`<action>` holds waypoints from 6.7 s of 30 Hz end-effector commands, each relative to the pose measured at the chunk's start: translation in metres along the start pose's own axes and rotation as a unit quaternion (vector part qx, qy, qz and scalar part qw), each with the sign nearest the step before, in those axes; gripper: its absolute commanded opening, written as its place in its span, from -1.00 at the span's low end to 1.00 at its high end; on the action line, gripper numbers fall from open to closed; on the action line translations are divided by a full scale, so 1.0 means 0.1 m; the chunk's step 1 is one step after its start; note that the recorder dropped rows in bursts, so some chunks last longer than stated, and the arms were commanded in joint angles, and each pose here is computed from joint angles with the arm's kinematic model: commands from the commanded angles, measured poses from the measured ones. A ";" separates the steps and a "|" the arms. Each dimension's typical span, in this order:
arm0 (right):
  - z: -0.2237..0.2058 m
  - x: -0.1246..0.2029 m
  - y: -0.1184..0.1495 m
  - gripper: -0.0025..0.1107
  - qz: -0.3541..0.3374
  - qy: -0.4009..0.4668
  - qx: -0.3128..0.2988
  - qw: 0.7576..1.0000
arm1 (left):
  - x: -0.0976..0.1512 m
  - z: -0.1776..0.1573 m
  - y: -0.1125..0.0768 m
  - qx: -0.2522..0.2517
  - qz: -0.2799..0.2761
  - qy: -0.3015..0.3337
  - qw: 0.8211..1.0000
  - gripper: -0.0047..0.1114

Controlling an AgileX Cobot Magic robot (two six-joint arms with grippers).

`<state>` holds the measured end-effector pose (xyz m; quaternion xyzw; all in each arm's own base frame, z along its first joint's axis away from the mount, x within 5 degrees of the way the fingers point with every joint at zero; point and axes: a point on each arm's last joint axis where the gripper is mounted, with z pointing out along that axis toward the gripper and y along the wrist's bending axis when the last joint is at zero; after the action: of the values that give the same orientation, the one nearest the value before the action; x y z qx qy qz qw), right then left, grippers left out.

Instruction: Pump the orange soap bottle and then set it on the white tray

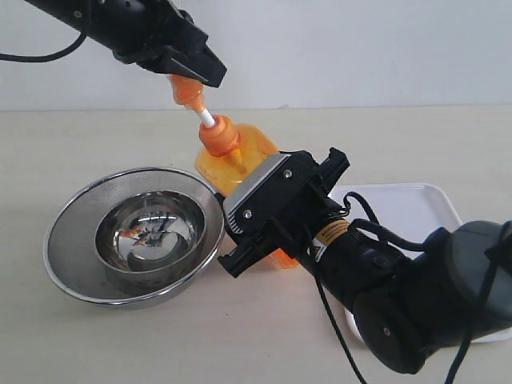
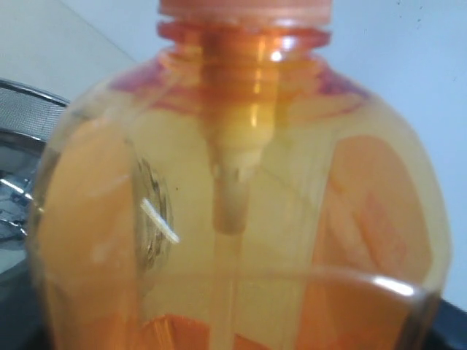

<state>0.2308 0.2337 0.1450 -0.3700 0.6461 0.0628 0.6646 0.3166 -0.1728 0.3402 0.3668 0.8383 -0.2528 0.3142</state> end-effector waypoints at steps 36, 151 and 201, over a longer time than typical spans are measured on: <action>0.00 -0.04 -0.02 -0.96 0.016 -0.010 0.008 1.000 | 0.29 -0.50 -0.27 -0.044 -0.025 0.031 0.998 -0.84; 0.06 -0.08 0.00 -0.96 -0.032 -0.005 -0.008 0.999 | 0.23 -0.51 -0.31 -0.036 0.000 -0.033 0.999 -0.84; 0.05 -0.13 0.08 -0.96 -0.016 -0.035 -0.051 0.998 | 0.62 -0.01 -0.13 -0.017 -0.049 0.053 0.997 -0.84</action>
<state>0.2355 0.2389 0.1472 -0.3915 0.6386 0.0608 0.6597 0.2743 -0.1520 0.3306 0.3050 0.8558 -0.2546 0.3313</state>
